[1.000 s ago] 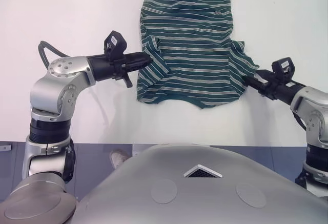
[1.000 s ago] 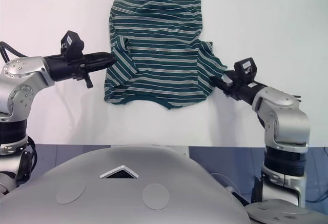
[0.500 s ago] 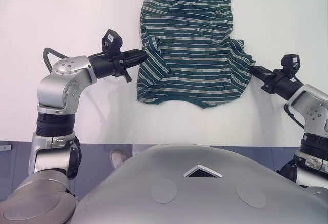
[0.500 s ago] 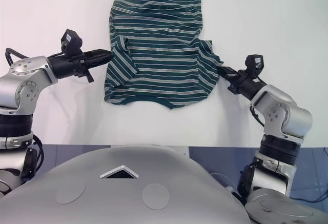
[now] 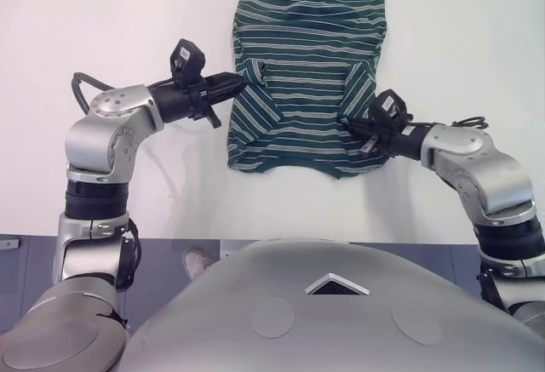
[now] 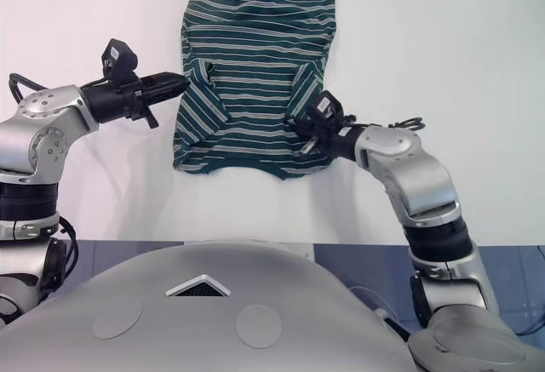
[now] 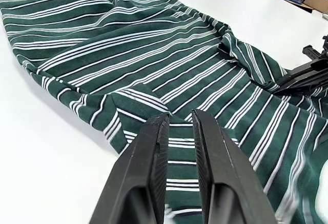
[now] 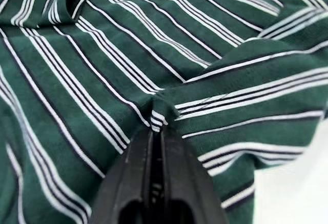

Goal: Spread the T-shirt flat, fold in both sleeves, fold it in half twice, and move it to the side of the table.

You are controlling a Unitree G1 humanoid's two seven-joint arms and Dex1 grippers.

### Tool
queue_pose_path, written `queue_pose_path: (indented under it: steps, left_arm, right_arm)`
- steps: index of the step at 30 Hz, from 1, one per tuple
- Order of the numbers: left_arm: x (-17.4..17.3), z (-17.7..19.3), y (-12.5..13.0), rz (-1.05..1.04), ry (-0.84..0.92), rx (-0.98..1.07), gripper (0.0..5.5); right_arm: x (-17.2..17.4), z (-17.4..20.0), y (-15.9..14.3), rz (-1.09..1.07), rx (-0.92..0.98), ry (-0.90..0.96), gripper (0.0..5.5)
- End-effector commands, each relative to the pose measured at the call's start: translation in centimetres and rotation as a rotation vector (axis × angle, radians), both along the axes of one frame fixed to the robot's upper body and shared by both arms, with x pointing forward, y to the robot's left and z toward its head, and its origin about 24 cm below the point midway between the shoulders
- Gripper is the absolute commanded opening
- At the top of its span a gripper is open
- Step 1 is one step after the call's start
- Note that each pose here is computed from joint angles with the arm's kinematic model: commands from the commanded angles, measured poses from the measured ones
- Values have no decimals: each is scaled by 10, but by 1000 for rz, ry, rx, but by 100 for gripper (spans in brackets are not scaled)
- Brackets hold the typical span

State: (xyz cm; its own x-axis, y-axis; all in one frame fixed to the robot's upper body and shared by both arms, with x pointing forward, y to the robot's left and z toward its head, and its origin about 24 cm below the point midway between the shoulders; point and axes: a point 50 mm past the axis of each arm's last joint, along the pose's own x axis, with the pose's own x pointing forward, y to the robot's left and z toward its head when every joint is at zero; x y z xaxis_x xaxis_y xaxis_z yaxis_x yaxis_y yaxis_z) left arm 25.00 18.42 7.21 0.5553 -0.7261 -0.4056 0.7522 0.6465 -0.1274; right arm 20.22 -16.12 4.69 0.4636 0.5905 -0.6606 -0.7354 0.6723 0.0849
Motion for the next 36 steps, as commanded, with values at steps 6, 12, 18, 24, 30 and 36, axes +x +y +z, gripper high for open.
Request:
queue_pose_path:
  steps: [6,12,18,24,30,36]
  left_arm:
    - [-23,3,36,-448,-391,631,217]
    - [-38,-18,41,-629,-438,696,245]
    - [-41,-34,13,-690,-557,614,245]
    - [-53,-45,-1,-825,-587,597,204]
    - [-53,-55,6,-955,-503,660,88]
    - [-87,-8,23,-918,183,304,1]
  right_arm:
    - [-24,59,-47,282,-190,-126,214]
    - [-9,44,-88,507,-496,-263,246]
    - [-15,19,-61,702,-403,-404,246]
    - [-14,16,-57,779,-415,-421,184]
    - [-19,8,-50,768,-358,-347,62]
    - [-61,39,-46,765,31,59,0]
